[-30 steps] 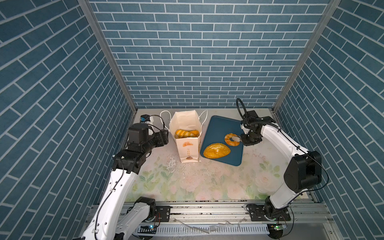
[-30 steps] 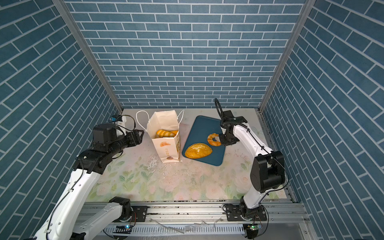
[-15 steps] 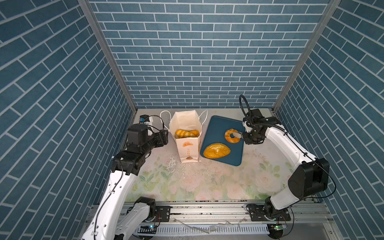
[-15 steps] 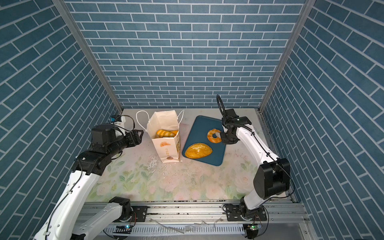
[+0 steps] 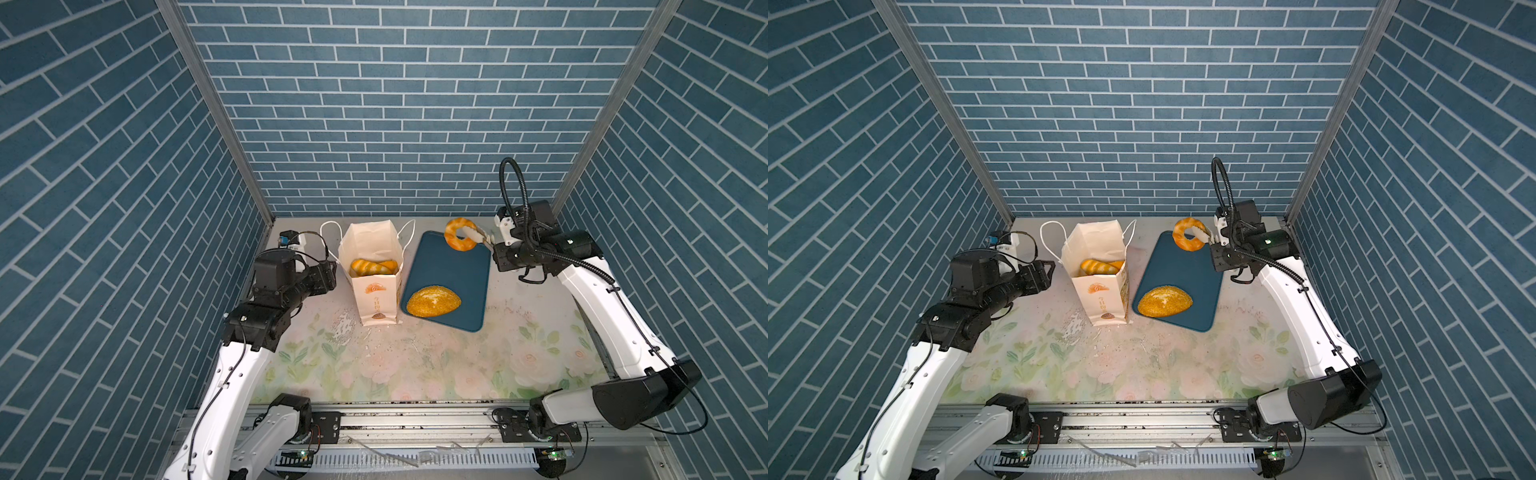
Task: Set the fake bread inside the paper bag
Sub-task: 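Carry the orange ring in the right tongs over the paper bag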
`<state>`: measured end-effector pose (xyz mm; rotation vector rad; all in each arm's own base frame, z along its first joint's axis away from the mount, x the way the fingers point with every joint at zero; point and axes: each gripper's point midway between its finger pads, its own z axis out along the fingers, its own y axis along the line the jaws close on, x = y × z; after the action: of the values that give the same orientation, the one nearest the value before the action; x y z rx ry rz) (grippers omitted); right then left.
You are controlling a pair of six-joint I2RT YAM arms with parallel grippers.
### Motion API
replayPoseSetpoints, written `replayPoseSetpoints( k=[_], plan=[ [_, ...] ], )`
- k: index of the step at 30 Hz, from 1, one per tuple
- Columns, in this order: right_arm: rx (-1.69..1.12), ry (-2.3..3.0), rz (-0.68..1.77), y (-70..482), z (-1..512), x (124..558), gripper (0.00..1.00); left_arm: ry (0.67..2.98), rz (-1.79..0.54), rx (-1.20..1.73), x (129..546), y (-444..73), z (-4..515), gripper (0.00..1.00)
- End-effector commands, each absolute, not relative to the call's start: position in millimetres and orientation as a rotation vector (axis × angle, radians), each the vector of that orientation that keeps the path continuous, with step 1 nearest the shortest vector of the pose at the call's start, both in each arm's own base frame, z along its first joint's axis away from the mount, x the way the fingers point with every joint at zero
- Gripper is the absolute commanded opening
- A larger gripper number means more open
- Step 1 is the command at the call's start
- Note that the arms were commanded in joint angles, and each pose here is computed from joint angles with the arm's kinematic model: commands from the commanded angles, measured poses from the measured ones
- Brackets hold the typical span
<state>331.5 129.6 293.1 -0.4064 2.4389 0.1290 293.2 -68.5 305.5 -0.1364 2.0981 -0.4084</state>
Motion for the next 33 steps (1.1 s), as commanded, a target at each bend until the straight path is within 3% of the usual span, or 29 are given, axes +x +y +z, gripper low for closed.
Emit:
replayPoseSetpoints(
  k=[1,18,33],
  plan=[
    [-0.409,2.377,0.158,135.4,316.9,326.5,0.16,2.094,-0.419,-0.132,291.7,-70.0,305.2,0.76],
    [-0.435,2.283,0.164,139.6,347.9,308.8,0.12,2.093,-0.421,-0.129,292.2,-70.5,305.6,0.76],
    [-0.612,1.952,0.277,191.2,449.9,283.4,0.11,2.093,-0.441,-0.132,295.5,-73.4,305.1,0.76]
  ],
)
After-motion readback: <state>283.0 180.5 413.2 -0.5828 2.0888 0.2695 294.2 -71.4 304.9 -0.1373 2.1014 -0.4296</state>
